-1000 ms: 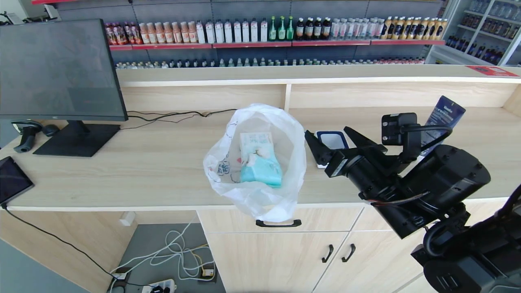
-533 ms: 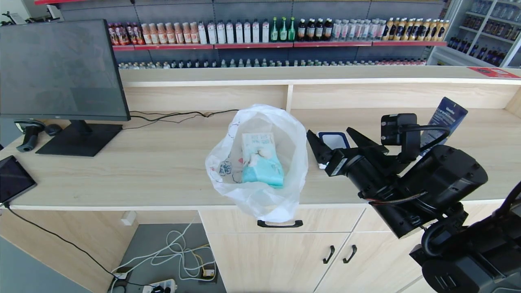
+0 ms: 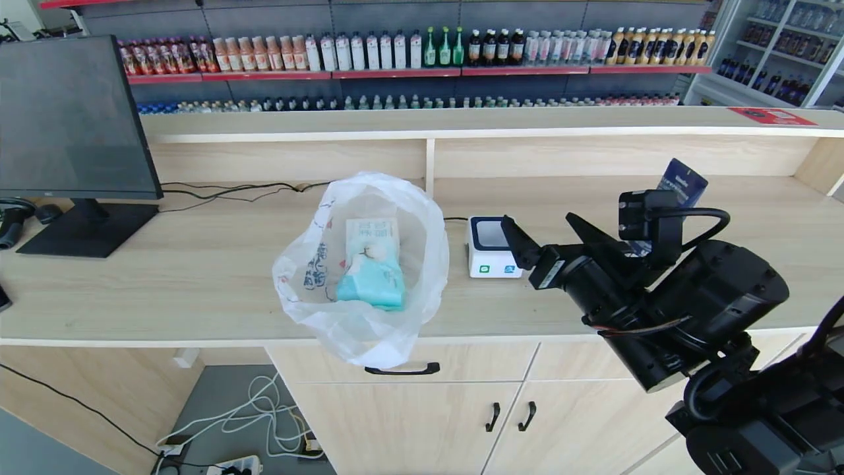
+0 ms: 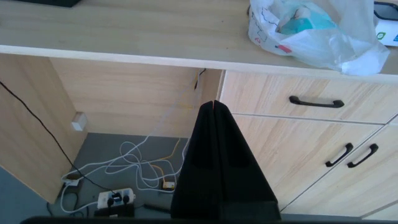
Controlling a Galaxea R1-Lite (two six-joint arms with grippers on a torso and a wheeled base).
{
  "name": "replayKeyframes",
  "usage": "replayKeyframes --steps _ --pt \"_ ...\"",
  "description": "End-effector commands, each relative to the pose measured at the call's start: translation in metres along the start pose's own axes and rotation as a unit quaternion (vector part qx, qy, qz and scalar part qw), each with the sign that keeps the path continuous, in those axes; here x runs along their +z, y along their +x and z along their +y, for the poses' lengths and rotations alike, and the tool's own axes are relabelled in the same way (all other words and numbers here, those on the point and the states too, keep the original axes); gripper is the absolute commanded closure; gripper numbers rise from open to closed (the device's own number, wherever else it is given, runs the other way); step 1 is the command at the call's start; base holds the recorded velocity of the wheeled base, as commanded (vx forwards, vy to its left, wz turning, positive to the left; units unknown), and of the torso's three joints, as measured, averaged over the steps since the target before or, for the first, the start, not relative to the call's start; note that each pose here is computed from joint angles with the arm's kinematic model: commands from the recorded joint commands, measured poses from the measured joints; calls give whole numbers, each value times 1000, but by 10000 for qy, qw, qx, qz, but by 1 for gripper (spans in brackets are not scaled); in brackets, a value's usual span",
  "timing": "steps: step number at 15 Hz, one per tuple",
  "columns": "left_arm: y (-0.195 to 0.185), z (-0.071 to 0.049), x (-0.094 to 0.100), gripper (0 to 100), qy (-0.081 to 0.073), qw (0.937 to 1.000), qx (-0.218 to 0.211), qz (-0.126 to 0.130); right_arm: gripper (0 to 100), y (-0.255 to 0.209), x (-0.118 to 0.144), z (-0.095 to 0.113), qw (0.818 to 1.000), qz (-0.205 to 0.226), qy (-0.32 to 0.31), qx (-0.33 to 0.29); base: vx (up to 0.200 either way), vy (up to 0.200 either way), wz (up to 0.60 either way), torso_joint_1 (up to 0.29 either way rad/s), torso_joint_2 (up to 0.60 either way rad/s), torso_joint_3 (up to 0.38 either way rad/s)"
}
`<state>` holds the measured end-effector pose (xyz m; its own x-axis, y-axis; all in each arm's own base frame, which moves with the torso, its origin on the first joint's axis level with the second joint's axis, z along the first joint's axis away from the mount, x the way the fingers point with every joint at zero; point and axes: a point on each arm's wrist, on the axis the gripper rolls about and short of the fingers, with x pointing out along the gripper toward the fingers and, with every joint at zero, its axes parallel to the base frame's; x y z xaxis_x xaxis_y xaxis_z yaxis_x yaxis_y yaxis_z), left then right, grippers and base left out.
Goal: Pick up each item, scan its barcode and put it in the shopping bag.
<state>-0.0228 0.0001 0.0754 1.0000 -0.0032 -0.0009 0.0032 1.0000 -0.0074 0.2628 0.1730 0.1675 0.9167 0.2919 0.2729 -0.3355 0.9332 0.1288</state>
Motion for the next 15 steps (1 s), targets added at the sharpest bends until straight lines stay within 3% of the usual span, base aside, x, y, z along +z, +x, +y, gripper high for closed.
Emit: replayKeyframes --steps 1,15 --pt "0 0 0 100 -1 10000 1 -4 0 0 0 0 10000 6 0 4 0 -200 0 2 -2 7" --pt "0 0 0 100 -9 10000 1 -4 0 -2 -7 -1 9999 144 -27 -27 0 -200 0 1 3 2"
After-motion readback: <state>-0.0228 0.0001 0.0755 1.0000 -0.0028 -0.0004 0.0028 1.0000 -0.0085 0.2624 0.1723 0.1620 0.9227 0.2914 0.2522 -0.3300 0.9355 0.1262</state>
